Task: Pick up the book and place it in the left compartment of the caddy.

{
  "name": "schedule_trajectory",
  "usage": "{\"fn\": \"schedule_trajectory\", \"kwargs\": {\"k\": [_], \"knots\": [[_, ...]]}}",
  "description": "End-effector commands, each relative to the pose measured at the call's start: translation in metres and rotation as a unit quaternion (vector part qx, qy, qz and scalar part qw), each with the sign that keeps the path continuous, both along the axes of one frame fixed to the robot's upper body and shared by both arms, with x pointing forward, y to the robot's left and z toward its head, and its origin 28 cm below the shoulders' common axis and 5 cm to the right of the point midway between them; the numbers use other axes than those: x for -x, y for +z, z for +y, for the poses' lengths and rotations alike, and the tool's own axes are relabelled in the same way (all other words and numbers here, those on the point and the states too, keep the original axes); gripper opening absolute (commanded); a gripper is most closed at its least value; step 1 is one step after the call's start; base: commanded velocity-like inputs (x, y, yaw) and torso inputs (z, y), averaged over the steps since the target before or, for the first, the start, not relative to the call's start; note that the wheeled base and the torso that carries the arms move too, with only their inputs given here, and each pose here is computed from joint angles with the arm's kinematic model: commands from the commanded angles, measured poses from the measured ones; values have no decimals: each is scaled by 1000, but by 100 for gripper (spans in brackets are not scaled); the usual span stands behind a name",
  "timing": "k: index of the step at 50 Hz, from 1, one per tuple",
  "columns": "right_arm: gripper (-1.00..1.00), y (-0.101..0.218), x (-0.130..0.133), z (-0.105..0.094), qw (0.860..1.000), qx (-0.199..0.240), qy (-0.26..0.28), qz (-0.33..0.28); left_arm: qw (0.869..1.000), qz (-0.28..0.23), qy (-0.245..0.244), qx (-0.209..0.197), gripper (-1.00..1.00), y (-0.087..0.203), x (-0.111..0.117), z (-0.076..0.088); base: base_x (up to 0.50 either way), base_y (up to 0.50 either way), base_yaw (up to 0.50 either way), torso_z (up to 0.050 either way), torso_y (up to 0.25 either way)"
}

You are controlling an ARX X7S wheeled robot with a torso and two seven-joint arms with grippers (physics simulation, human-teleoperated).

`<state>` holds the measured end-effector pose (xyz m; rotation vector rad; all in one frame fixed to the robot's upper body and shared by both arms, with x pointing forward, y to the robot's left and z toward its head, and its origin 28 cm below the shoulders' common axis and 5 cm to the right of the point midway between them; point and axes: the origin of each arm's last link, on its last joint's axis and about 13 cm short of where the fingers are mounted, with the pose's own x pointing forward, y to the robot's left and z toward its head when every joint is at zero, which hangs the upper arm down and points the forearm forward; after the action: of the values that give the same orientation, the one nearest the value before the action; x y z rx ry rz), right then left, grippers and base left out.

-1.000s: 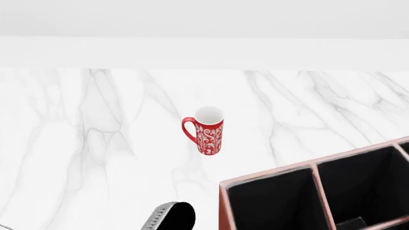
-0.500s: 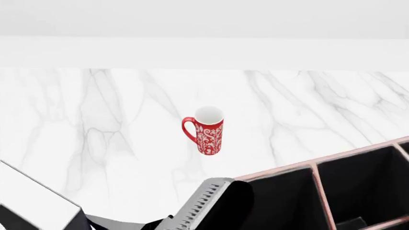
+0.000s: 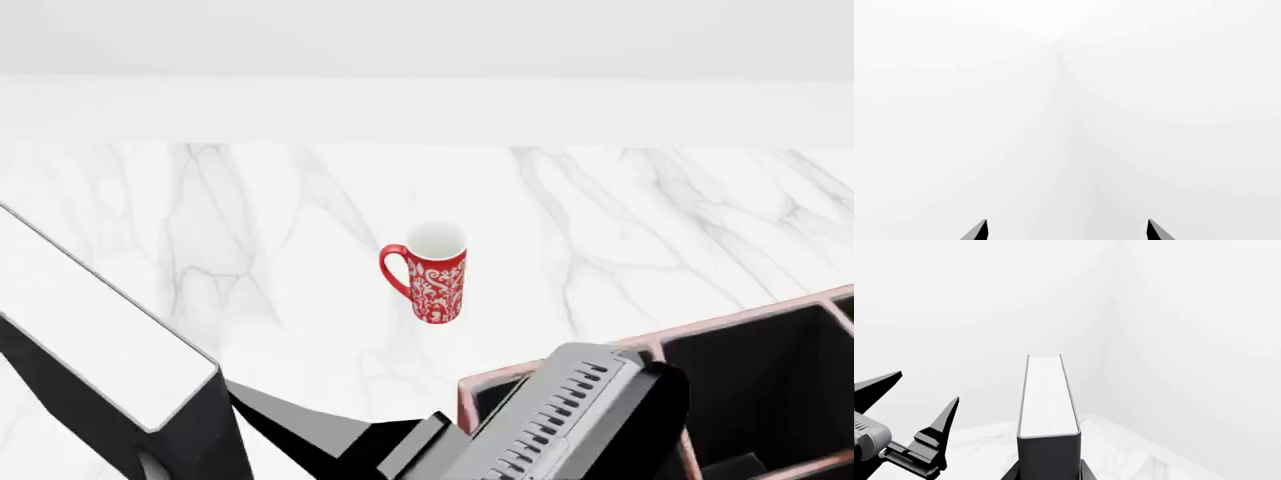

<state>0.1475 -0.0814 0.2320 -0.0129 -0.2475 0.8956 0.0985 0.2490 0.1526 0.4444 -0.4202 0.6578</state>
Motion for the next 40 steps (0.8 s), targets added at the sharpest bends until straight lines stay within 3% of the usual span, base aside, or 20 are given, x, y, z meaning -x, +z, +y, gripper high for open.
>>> {"fn": "schedule_trajectory", "kwargs": {"k": [1, 23, 40], "knots": [[-100, 19, 7, -11, 997, -31, -33, -66, 1000, -1, 1, 0, 100, 0, 1, 0, 0, 0, 0, 0, 0], [-100, 27, 8, -35, 989, -57, -109, -78, 1000, -2, 2, 1, 100, 0, 2, 0, 0, 0, 0, 0, 0], [-100, 21, -3, -63, 974, -67, -205, -69, 1000, -2, 2, -1, 100, 0, 1, 0, 0, 0, 0, 0, 1]]}}
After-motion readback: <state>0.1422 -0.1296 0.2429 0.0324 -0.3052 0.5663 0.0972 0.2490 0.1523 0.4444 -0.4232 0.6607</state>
